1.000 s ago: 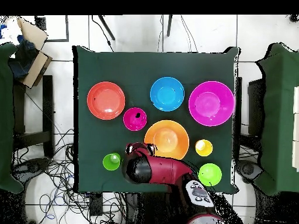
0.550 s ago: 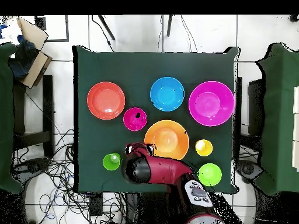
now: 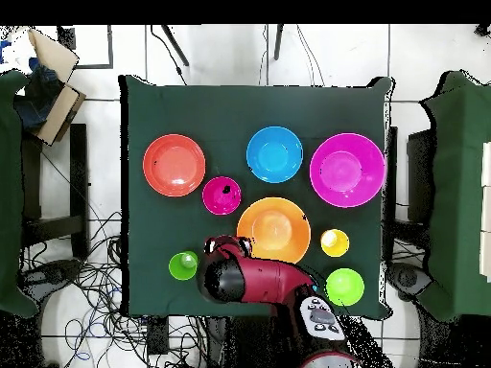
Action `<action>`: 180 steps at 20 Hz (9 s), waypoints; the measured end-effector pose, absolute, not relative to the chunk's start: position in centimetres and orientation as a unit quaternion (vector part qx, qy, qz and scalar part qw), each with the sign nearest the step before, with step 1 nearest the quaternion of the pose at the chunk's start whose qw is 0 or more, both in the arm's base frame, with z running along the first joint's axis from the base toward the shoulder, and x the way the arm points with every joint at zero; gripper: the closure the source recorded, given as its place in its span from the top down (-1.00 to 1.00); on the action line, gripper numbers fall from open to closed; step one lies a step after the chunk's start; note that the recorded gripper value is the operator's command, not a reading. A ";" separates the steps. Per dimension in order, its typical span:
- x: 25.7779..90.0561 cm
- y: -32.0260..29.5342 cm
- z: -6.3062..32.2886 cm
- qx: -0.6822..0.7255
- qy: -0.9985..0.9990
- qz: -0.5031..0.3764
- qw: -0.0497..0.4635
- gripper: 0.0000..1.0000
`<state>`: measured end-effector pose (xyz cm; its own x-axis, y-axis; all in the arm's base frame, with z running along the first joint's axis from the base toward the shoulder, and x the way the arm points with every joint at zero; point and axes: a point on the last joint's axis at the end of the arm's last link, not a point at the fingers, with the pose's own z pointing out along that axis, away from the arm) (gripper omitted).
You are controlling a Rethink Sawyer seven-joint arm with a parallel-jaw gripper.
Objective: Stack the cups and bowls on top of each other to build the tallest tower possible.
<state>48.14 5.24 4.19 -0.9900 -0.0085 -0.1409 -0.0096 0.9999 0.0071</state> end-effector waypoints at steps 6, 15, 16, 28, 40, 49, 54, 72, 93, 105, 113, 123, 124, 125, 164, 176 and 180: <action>48.1 5.1 4.2 -0.004 0.998 0.002 0.070 1.00; 48.2 5.0 4.4 -0.004 0.997 0.002 0.073 1.00; 48.2 5.0 4.4 -0.004 0.997 0.001 0.073 1.00; 48.3 4.7 4.4 0.001 0.997 0.001 0.073 1.00; 47.0 4.9 2.8 0.001 0.999 0.007 0.051 1.00; 44.9 5.0 0.2 -0.002 1.000 0.016 0.023 1.00; 44.0 4.5 -1.2 0.002 1.000 0.022 0.020 1.00; 45.3 3.2 -0.7 0.014 0.998 0.018 0.052 -1.00; 46.5 2.8 1.1 0.011 0.998 0.011 0.066 -1.00; 47.6 2.8 3.5 0.009 0.998 0.004 0.066 -1.00; 48.6 3.3 6.1 0.006 0.998 0.000 0.058 -1.00; 49.1 3.9 8.6 0.014 0.999 0.000 0.045 -1.00; 49.1 3.9 8.8 0.015 0.999 0.000 0.044 -1.00; 49.2 3.9 9.1 0.016 0.999 0.000 0.043 -1.00; 48.4 6.4 18.3 0.022 0.996 0.018 -0.084 -1.00; 52.2 5.7 20.2 0.023 0.998 0.015 -0.062 -1.00; 53.3 5.5 19.7 0.023 0.998 0.015 -0.058 -1.00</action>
